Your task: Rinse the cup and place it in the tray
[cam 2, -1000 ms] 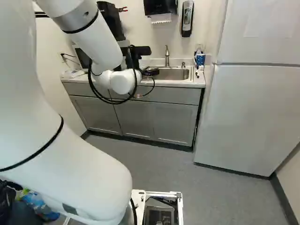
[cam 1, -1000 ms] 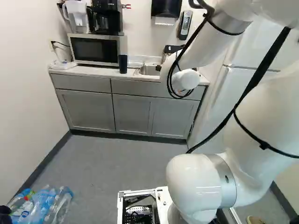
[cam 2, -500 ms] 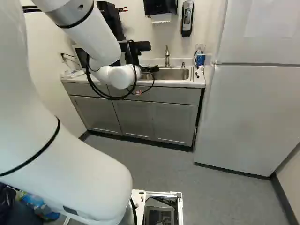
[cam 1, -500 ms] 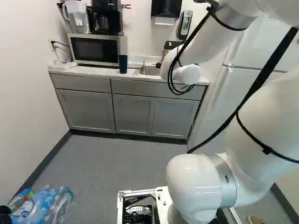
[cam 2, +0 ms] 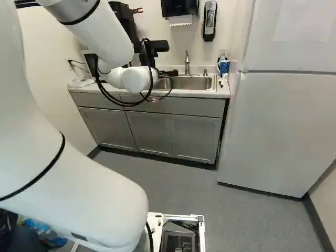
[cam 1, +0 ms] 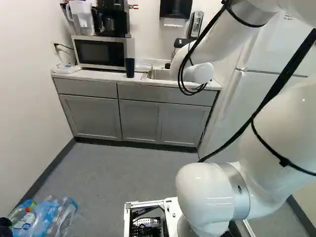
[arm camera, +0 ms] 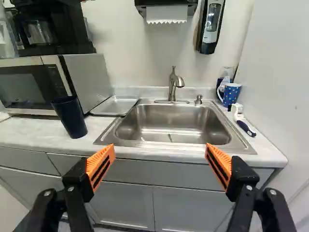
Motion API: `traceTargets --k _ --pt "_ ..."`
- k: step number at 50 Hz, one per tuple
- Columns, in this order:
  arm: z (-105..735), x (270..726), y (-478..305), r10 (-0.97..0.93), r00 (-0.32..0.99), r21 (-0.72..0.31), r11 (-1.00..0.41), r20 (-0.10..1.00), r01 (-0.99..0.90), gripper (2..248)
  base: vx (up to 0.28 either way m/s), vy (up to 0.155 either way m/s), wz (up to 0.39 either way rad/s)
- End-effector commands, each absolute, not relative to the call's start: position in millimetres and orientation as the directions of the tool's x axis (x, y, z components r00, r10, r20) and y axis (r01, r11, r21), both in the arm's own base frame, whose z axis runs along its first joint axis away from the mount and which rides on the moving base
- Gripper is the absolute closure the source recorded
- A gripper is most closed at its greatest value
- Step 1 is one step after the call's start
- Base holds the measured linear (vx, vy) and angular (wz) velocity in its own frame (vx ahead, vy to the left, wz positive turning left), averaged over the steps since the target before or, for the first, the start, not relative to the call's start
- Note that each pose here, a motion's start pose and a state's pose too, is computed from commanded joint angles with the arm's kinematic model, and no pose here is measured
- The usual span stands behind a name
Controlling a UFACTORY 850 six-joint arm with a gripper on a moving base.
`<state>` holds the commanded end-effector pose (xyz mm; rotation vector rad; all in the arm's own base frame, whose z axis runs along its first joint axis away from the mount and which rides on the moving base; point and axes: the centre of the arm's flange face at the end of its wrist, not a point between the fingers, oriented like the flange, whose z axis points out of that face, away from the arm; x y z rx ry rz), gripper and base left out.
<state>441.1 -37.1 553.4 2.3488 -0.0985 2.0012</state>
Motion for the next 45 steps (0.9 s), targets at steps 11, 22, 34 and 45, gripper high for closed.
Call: traceTargets --k 11,22,34,45 --pt "562 446 -37 -0.014 0.169 0.0 -0.997 0.986 -0.083 3 0.0 0.0 0.0" --pt "571 451 -37 -0.015 0.18 0.0 -0.997 0.983 -0.082 3 0.0 0.0 0.0" --pt "581 457 -37 -0.016 0.193 0.0 -0.997 0.981 -0.081 3 0.0 0.0 0.0" --pt "590 461 -37 -0.016 0.205 0.0 -0.997 0.979 -0.08 3 0.0 0.0 0.0"
